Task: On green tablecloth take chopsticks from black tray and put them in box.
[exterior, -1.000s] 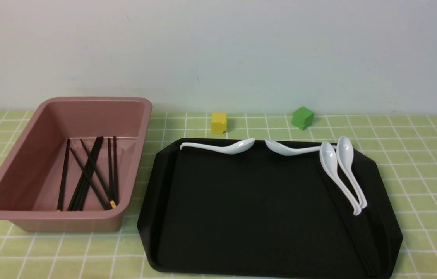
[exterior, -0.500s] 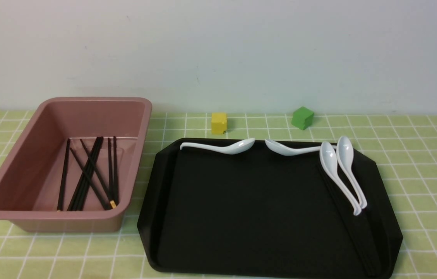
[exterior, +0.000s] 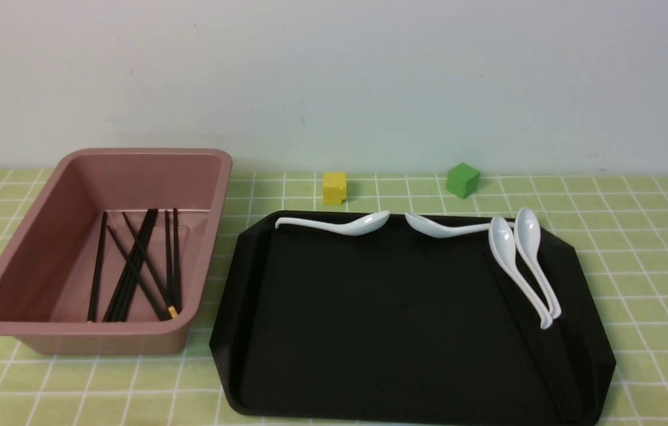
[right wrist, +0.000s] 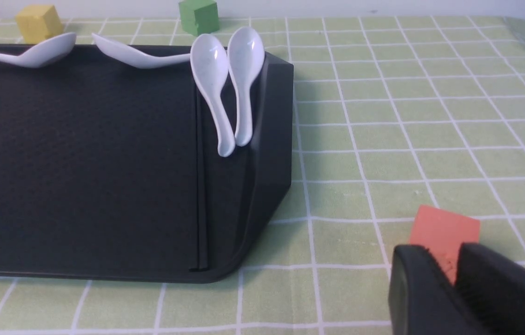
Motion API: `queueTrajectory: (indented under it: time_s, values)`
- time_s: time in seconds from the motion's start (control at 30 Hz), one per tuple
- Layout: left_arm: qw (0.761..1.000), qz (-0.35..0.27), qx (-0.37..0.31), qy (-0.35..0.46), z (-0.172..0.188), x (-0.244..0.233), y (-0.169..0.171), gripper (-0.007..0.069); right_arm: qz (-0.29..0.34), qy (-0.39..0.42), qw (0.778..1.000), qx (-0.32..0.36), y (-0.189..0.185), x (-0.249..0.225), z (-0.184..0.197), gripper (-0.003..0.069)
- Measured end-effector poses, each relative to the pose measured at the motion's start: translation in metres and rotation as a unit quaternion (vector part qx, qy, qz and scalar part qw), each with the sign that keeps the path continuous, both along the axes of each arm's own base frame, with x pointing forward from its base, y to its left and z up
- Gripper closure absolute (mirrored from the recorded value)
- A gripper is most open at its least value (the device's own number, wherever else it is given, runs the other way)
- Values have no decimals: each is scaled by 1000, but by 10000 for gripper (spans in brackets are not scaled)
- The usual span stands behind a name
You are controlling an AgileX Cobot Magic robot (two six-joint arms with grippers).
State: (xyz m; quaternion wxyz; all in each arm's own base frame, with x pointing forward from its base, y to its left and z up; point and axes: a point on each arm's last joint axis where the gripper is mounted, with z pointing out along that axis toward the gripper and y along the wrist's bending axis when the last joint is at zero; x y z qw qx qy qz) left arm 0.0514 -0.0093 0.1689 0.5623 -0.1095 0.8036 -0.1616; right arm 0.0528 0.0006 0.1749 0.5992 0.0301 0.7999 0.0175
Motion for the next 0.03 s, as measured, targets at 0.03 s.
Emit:
queueTrajectory:
  time_s: [0.03]
  values:
    - [1000,0,0,0,0,0,0,386,0,0,1000,0,0,0,0,505]
